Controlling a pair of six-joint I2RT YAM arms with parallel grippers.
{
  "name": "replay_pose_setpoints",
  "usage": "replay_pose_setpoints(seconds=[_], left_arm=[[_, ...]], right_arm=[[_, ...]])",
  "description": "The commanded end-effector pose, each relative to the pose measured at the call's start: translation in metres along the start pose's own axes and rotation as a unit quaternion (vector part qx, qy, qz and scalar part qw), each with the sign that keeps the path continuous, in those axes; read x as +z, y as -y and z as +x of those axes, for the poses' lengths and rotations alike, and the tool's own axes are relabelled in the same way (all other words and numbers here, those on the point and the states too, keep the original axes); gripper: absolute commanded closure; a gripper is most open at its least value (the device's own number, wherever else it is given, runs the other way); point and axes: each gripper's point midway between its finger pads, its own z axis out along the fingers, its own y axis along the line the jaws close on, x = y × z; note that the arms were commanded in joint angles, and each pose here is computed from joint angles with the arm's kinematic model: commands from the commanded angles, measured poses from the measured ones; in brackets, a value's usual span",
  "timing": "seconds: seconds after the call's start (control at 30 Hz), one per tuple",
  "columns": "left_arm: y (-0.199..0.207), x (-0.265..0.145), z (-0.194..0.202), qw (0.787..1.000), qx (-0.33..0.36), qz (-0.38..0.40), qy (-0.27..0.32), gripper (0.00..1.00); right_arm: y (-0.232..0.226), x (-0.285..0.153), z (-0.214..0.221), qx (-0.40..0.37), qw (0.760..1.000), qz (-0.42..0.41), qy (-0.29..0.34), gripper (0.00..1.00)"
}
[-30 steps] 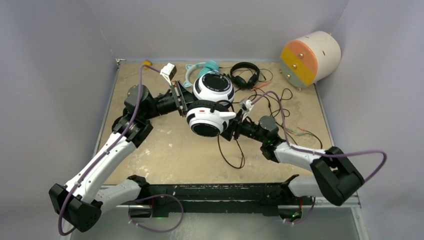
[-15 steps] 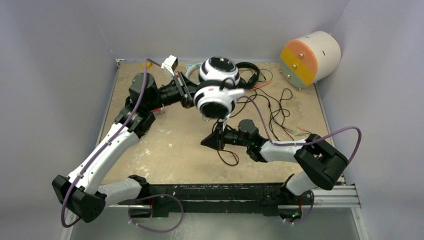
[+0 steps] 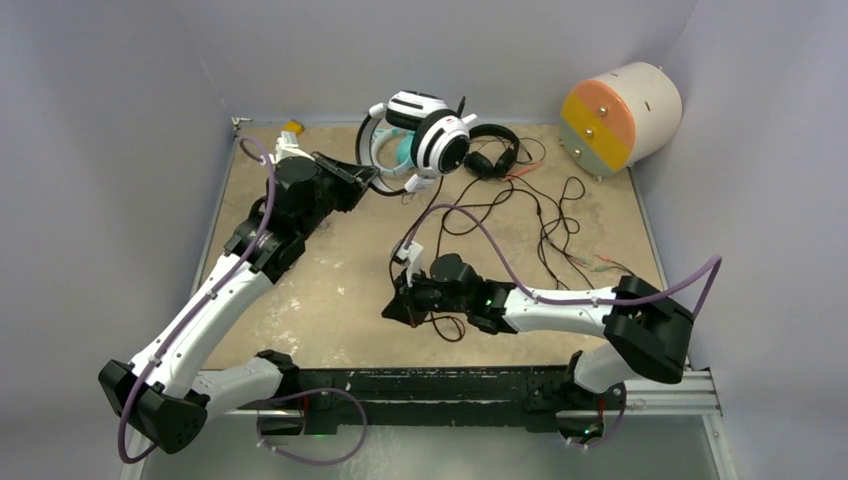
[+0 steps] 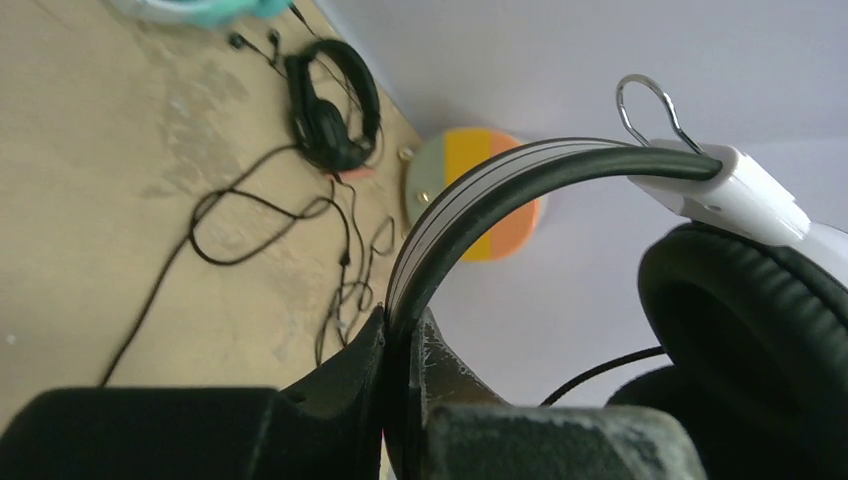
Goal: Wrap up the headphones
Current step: Wrap the headphones cable around the headphones.
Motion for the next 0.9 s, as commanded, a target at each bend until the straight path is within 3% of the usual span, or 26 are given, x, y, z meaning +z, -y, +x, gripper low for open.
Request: replay_pose_setpoints(seconds=[0.0, 0.37, 0.63, 0.87], left_arm=[[0.012, -0.006, -0.046, 0.993, -0.004, 0.008, 0.117, 1.0], [-0.031, -0.014, -0.079, 0.972, 0.031, -0.099, 0.209, 1.0], [-0.081, -0.036, -0.114, 0.92, 0.096, -0.228, 0.304, 1.0], [-0.101, -0.023, -0.116, 0.9, 0.151, -0.272, 0.305, 1.0]], right_arm=[[-0.011, 0.001, -0.009, -0.041, 0.998, 0.029, -0.022, 1.0], [-0.066, 0.01, 0.031, -0.147, 0.977, -0.005, -0.153, 1.0], [-0.07, -0.039, 0.017, -0.153, 0.979, 0.016, -0.134, 1.0], [-0.071, -0.08, 0.001, -0.161, 0.979, 0.035, -0.118, 1.0]])
